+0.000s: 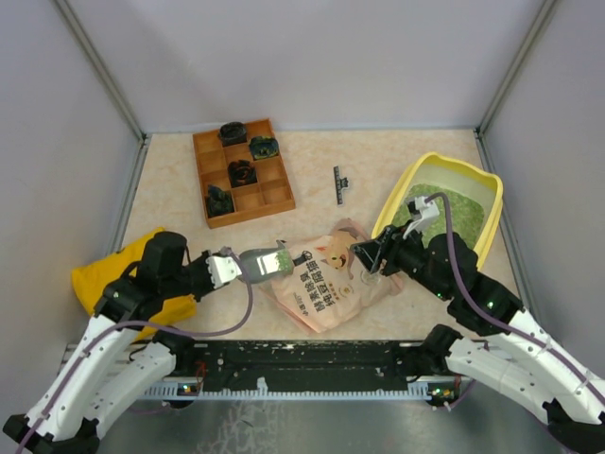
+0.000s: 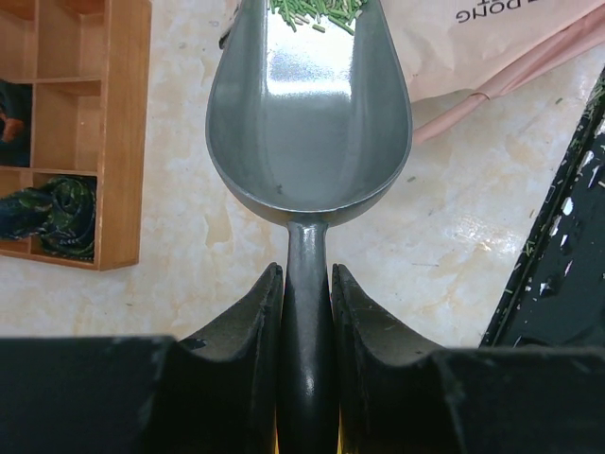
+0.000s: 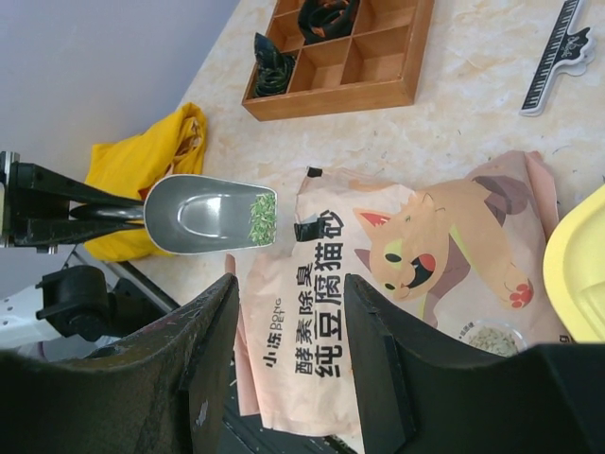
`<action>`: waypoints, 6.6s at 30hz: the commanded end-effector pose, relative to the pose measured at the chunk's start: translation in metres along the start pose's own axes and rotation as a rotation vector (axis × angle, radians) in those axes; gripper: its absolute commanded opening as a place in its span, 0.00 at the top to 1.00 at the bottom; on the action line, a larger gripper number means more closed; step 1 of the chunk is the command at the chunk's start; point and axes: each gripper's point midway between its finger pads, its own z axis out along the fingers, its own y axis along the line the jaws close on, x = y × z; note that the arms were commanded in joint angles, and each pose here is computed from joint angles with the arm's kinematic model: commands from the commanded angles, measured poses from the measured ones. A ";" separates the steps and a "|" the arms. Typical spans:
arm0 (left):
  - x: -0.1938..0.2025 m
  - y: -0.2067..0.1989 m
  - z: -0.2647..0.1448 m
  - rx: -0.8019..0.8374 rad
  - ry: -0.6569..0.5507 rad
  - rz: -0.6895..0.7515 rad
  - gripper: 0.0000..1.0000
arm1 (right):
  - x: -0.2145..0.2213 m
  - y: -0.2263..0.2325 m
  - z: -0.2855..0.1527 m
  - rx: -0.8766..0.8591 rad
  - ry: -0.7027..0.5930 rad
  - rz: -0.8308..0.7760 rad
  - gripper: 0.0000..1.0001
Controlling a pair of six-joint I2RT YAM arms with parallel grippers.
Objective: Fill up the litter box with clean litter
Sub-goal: 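Scoop the cat litter from the cat litter bag, then pour the cat litter into the litter box, then scoop the cat litter from the cat litter bag.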
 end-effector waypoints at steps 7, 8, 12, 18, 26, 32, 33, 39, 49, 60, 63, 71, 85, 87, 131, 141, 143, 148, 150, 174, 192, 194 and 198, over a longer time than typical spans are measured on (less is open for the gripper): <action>-0.080 0.015 -0.032 -0.052 -0.311 0.006 0.99 | -0.031 0.018 -0.009 -0.062 -0.095 0.027 0.52; -0.088 0.014 -0.033 -0.043 -0.353 -0.001 0.99 | -0.037 0.020 -0.012 -0.062 -0.108 0.027 0.52; -0.114 0.010 -0.032 -0.007 -0.500 -0.068 0.99 | -0.080 0.036 -0.037 -0.081 -0.207 0.006 0.53; -0.127 0.004 -0.015 0.057 -0.630 -0.128 0.99 | -0.104 0.035 -0.059 -0.058 -0.286 -0.003 0.53; -0.135 0.016 0.011 0.127 -0.581 -0.130 1.00 | -0.094 0.028 -0.060 -0.038 -0.260 0.028 0.53; -0.155 0.038 0.031 0.135 -0.555 -0.084 1.00 | -0.106 0.025 -0.069 -0.014 -0.308 0.045 0.53; -0.160 0.041 0.035 0.129 -0.551 -0.067 1.00 | -0.108 0.025 -0.071 -0.010 -0.317 0.046 0.54; -0.181 0.054 0.082 0.061 -0.436 0.115 1.00 | -0.128 0.028 -0.084 -0.013 -0.387 0.060 0.54; -0.233 0.050 0.153 0.033 -0.412 0.390 1.00 | -0.145 0.029 -0.107 -0.025 -0.470 0.101 0.54; -0.303 0.060 0.199 -0.132 -0.382 0.708 1.00 | -0.147 0.021 -0.117 -0.009 -0.516 0.119 0.54; -0.317 0.058 0.204 -0.168 -0.379 0.792 1.00 | -0.145 0.020 -0.117 -0.010 -0.513 0.116 0.54; -0.329 0.042 0.221 -0.270 -0.262 1.081 1.00 | -0.148 0.017 -0.121 -0.001 -0.539 0.104 0.54; -0.317 0.029 0.243 -0.421 0.037 1.454 1.00 | -0.146 0.017 -0.119 -0.004 -0.531 0.106 0.54; -0.318 0.026 0.243 -0.424 0.035 1.459 1.00 | -0.145 0.017 -0.119 -0.003 -0.531 0.105 0.54; -0.115 0.080 0.089 -0.082 0.036 0.075 1.00 | -0.044 -0.012 -0.050 0.073 -0.189 0.067 0.53; -0.053 0.047 0.017 -0.032 0.225 0.024 1.00 | -0.033 -0.011 -0.031 0.072 -0.144 0.061 0.53; -0.040 0.041 0.009 -0.022 0.276 0.016 1.00 | -0.033 -0.009 -0.028 0.066 -0.139 0.060 0.53; -0.021 0.030 -0.002 0.005 0.342 0.013 1.00 | -0.032 -0.006 -0.023 0.056 -0.124 0.059 0.53; -0.021 0.026 -0.002 0.021 0.332 0.020 1.00 | -0.032 -0.005 -0.022 0.053 -0.122 0.058 0.53; -0.034 0.016 0.045 0.107 0.200 0.071 1.00 | -0.028 -0.007 -0.030 0.044 -0.130 0.067 0.53; -0.038 0.007 0.079 0.188 0.131 0.135 1.00 | -0.024 -0.010 -0.032 0.053 -0.124 0.102 0.53; -0.038 0.007 0.082 0.193 0.126 0.136 1.00 | -0.024 -0.010 -0.031 0.055 -0.125 0.101 0.53; -0.037 0.006 0.086 0.202 0.127 0.137 1.00 | -0.024 -0.010 -0.030 0.055 -0.126 0.101 0.53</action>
